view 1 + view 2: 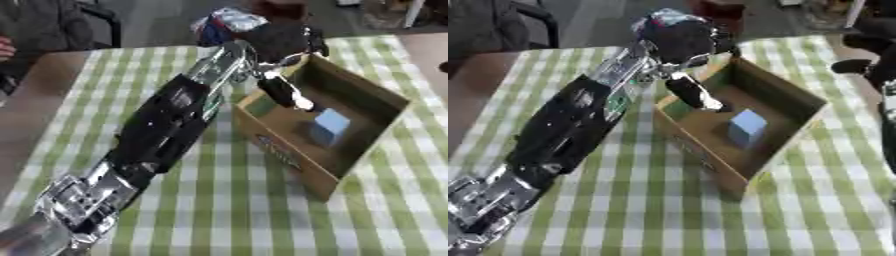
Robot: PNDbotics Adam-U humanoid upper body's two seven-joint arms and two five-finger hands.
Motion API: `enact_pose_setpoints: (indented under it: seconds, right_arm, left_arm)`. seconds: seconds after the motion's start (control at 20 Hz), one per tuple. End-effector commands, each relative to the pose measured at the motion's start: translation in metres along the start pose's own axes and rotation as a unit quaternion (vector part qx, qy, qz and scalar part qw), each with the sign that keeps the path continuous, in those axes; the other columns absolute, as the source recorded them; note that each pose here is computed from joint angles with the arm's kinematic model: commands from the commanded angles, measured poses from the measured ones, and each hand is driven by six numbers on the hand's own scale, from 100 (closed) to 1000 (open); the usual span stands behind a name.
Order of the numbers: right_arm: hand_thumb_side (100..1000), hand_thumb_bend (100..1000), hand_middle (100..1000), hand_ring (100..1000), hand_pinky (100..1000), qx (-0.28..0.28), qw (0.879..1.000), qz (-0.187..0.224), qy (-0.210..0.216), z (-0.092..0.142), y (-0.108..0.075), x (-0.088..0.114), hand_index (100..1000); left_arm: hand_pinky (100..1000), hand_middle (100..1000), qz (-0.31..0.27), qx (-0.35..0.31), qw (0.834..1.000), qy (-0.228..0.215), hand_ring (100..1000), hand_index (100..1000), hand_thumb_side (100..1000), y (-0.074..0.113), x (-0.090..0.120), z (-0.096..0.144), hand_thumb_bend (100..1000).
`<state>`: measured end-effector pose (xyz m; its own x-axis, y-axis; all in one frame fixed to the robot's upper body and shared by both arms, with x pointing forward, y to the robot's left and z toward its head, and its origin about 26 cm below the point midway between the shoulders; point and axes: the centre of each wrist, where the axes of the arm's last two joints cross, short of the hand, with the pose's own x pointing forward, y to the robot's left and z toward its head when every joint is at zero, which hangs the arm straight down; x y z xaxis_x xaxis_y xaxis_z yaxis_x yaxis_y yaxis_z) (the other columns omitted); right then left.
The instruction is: Pick up objects on the table and place them in the box.
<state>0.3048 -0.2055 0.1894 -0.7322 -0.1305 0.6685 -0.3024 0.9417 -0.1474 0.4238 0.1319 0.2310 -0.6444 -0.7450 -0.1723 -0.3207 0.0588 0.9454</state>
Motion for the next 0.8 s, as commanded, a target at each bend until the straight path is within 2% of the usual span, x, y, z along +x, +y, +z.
enact_pose_setpoints:
  seconds: [0.05, 0.2, 0.35, 0.6, 0.8]
  right_arm:
    - [427, 100, 728, 768, 634, -0.008, 1.000, 0.006, -0.006, -0.001, -0.003, 0.003, 735]
    - [425, 100, 729, 767, 634, -0.016, 1.000, 0.011, -0.004, 0.001, -0.006, 0.002, 736]
    - [423, 100, 730, 767, 632, -0.024, 1.000, 0.015, -0.003, 0.002, -0.008, 0.002, 744]
    - [421, 100, 733, 767, 631, -0.038, 0.999, 0.027, -0.003, 0.003, -0.012, 0.002, 750]
    - [415, 100, 735, 767, 630, -0.044, 0.999, 0.031, -0.001, 0.004, -0.013, 0.001, 751]
  left_arm:
    - [766, 691, 0.017, 0.080, 0.995, 0.047, 676, 785, 715, 0.029, -0.021, 0.019, 436]
    - [734, 637, 0.047, 0.137, 0.985, 0.094, 619, 753, 707, 0.035, -0.035, 0.045, 282]
    - [727, 618, 0.077, 0.184, 0.971, 0.134, 604, 740, 680, 0.035, -0.042, 0.070, 211]
    - [723, 607, 0.132, 0.241, 0.944, 0.181, 593, 733, 660, 0.026, -0.029, 0.101, 164]
    - [728, 614, 0.181, 0.276, 0.921, 0.209, 600, 737, 658, 0.017, -0.006, 0.123, 154]
